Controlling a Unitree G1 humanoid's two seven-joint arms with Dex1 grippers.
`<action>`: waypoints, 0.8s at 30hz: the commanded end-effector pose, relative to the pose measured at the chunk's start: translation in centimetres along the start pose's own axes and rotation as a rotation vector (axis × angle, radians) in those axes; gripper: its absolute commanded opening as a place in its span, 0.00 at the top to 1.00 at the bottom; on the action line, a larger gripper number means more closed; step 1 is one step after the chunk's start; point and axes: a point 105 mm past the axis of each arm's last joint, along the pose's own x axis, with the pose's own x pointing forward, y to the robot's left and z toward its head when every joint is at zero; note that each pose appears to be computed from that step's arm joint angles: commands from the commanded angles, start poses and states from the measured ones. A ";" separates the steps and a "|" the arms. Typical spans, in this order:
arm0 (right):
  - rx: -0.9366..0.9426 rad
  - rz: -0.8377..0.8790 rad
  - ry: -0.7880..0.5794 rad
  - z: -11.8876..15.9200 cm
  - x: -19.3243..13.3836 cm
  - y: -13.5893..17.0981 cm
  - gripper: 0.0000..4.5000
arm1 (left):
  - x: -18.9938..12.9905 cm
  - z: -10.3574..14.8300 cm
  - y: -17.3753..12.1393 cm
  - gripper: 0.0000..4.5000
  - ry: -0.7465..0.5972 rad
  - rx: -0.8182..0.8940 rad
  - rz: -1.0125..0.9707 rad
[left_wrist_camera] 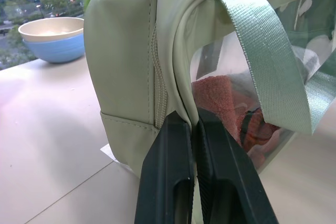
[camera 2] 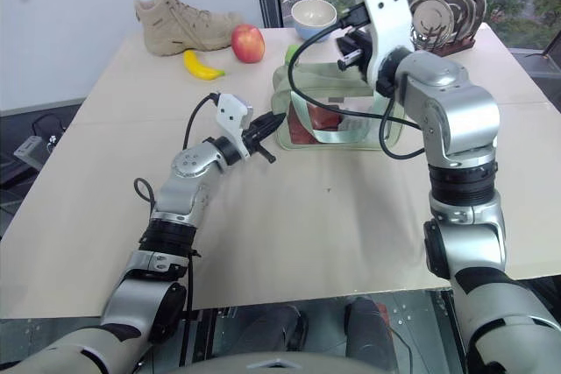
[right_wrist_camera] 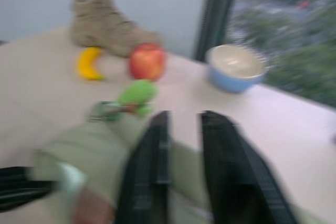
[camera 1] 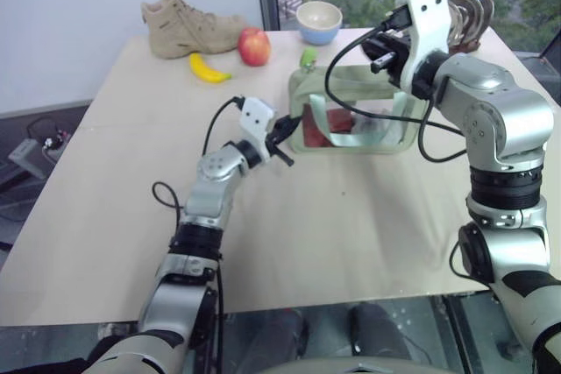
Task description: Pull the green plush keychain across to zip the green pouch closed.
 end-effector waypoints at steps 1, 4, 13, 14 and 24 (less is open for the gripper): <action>0.232 -0.008 -0.030 2.2 1.3 -0.5 0.61 | 0.3 0.2 -0.8 1.00 -0.004 0.056 -0.033; 0.411 0.012 0.048 1.9 2.9 -0.7 0.61 | 0.3 0.2 -1.2 1.00 -0.009 0.070 -0.042; 0.587 0.056 0.231 1.1 6.0 -1.0 0.43 | -0.1 0.5 -2.4 1.00 -0.031 0.162 -0.053; 0.588 0.061 0.244 1.1 6.2 -0.9 0.43 | -0.2 0.7 -2.6 1.00 -0.041 0.186 -0.052; 0.579 0.132 0.294 1.6 6.5 0.6 0.43 | -1.0 0.9 -4.3 1.00 -0.073 0.315 -0.075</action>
